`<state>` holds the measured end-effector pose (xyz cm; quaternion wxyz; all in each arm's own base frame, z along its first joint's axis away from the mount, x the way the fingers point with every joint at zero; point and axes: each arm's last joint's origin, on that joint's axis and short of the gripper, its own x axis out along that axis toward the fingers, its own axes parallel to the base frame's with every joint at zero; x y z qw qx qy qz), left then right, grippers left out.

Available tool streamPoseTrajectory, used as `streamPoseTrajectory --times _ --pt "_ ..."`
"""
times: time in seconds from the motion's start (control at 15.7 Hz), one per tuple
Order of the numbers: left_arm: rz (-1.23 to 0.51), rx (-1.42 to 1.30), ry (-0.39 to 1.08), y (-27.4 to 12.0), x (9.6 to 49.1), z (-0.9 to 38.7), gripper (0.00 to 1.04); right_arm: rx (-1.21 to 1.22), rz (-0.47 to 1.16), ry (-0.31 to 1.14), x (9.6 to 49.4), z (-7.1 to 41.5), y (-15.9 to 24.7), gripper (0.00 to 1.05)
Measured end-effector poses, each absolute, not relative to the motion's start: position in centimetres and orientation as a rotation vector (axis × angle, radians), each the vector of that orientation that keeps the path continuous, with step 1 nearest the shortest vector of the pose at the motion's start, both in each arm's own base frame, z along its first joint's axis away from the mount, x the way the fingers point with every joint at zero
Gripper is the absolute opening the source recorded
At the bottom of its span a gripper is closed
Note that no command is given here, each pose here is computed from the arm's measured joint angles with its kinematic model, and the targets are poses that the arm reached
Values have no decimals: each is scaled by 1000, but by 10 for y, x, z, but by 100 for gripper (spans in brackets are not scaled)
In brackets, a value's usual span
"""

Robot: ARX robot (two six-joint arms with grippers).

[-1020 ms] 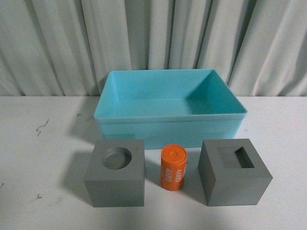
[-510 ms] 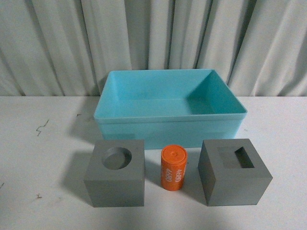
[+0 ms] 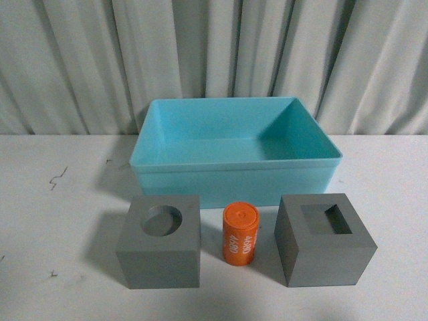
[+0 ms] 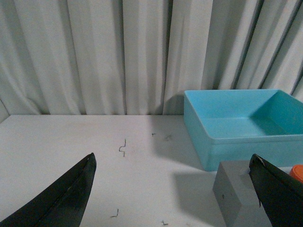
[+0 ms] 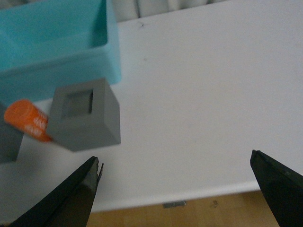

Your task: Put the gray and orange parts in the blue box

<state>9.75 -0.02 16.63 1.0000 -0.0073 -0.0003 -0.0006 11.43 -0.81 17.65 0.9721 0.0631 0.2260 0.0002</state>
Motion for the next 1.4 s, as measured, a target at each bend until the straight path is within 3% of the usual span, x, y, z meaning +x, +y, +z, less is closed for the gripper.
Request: streamPoseTrajectory --times 0.19,0.26,0.38,0.83,1.4 --pt "-2 -15 0 0 97 166 98 77 86 406 179 228 -21 98" --pt "-2 -15 1 0 97 166 98 47 142 442 199 226 -18 98" --pt "-1 -15 0 0 97 166 98 21 193 635 257 179 -3 98" --pt "-2 -15 0 0 97 166 98 48 244 795 288 132 38 98" --pt "-2 -15 0 0 97 166 98 68 180 865 309 106 48 98"
